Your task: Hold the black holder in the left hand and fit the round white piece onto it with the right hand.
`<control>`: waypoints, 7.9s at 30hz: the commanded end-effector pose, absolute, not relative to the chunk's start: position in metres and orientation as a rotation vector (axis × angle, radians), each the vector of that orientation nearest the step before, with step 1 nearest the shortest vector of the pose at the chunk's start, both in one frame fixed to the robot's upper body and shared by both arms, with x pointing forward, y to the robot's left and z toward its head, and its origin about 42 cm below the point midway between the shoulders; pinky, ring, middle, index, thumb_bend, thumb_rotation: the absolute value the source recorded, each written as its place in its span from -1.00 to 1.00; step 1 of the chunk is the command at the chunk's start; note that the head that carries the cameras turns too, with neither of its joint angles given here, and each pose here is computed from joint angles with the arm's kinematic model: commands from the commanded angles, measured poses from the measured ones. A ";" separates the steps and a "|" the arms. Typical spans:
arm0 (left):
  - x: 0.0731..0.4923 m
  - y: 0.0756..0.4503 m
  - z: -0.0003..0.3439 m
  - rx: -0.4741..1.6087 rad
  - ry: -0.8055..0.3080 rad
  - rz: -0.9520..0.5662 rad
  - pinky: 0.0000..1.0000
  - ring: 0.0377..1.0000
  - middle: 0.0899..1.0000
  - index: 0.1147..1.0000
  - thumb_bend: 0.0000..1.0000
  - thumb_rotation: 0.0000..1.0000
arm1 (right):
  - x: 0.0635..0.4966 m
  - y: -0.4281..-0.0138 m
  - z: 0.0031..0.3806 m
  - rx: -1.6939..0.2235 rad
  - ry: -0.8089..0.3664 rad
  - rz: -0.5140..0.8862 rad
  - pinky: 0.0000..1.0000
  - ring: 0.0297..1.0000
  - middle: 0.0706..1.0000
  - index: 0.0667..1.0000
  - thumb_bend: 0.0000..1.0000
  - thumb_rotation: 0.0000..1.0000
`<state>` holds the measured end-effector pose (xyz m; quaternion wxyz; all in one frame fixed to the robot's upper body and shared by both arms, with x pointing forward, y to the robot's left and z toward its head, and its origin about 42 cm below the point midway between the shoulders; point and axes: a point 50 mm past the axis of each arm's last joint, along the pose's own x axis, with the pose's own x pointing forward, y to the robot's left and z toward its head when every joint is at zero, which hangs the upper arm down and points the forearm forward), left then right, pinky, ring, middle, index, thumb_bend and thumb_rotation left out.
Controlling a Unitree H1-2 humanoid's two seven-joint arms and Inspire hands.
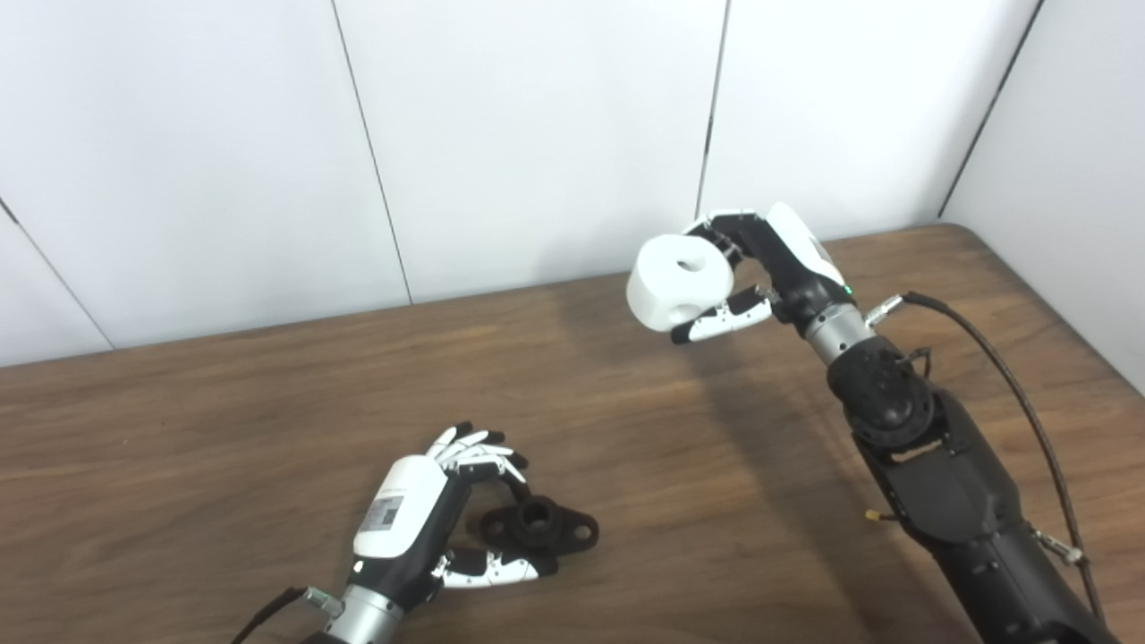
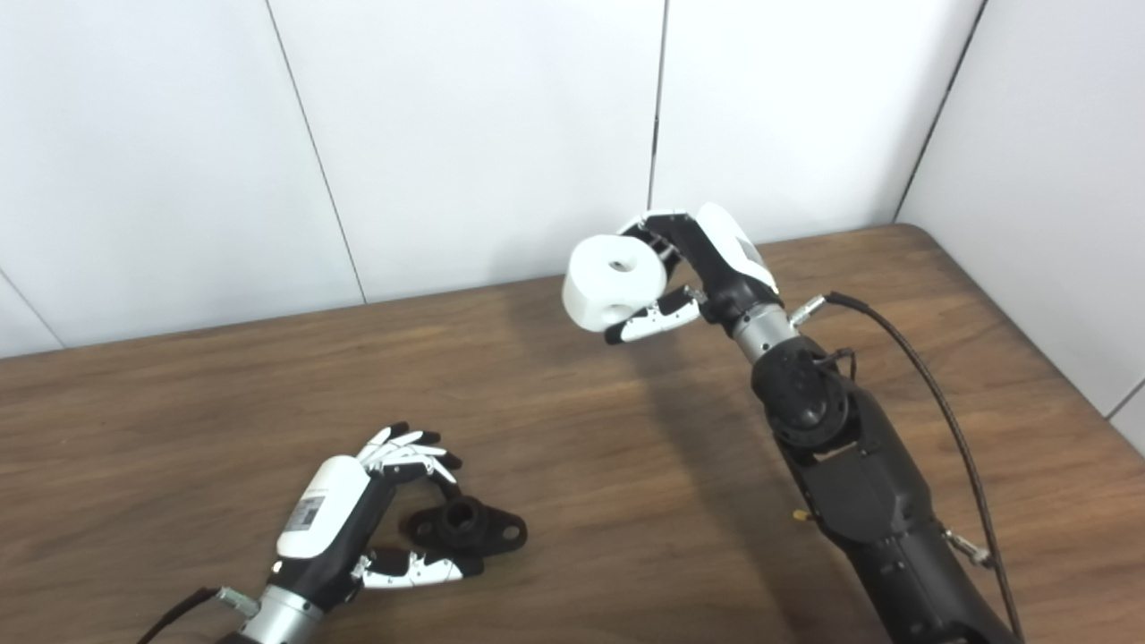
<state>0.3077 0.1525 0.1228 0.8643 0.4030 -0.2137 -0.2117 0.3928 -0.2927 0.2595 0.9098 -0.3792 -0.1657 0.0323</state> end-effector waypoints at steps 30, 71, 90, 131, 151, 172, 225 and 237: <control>0.313 0.152 0.112 0.921 -0.366 -0.526 0.91 0.72 0.39 -0.17 0.05 -0.88 | 0.269 -0.211 0.298 -0.692 -0.544 0.448 -0.36 -0.24 -0.06 -0.09 0.00 -0.74; 0.301 0.105 0.115 0.880 -0.355 -0.551 0.98 0.74 0.41 -0.17 0.05 -0.88 | 0.298 -0.223 0.279 -0.864 -0.699 0.622 -0.40 -0.26 0.04 -0.09 0.01 -0.77; 0.298 0.103 0.114 0.871 -0.358 -0.553 0.96 0.74 0.41 -0.17 0.05 -0.89 | 0.322 -0.215 0.297 -0.951 -0.822 0.662 -0.43 -0.25 0.02 -0.10 0.02 -0.77; 0.296 0.106 0.129 0.859 -0.390 -0.539 0.96 0.74 0.40 -0.17 0.05 -0.88 | 0.318 -0.238 0.262 -1.021 -0.741 0.726 -0.46 -0.31 -0.09 -0.10 0.05 -1.00; 0.285 0.099 0.138 0.837 -0.402 -0.546 0.97 0.73 0.39 -0.17 0.05 -0.88 | 0.333 -0.239 0.249 -1.046 -0.718 0.742 -0.40 -0.22 -0.09 -0.10 0.05 -1.00; 0.292 0.097 0.143 0.836 -0.416 -0.534 0.96 0.74 0.38 -0.17 0.05 -0.89 | 0.326 -0.240 0.242 -1.022 -0.704 0.763 -0.45 -0.29 -0.09 -0.10 0.05 -1.00; 0.287 0.088 0.142 0.830 -0.415 -0.527 0.93 0.74 0.37 -0.17 0.05 -0.88 | 0.342 -0.229 0.243 -1.055 -0.734 0.821 -0.35 -0.15 -0.10 -0.10 0.05 -1.00; 0.286 0.086 0.144 0.819 -0.411 -0.525 0.98 0.73 0.37 -0.17 0.05 -0.89 | 0.340 -0.238 0.250 -1.098 -0.711 0.833 -0.35 -0.16 -0.11 -0.09 0.05 -1.00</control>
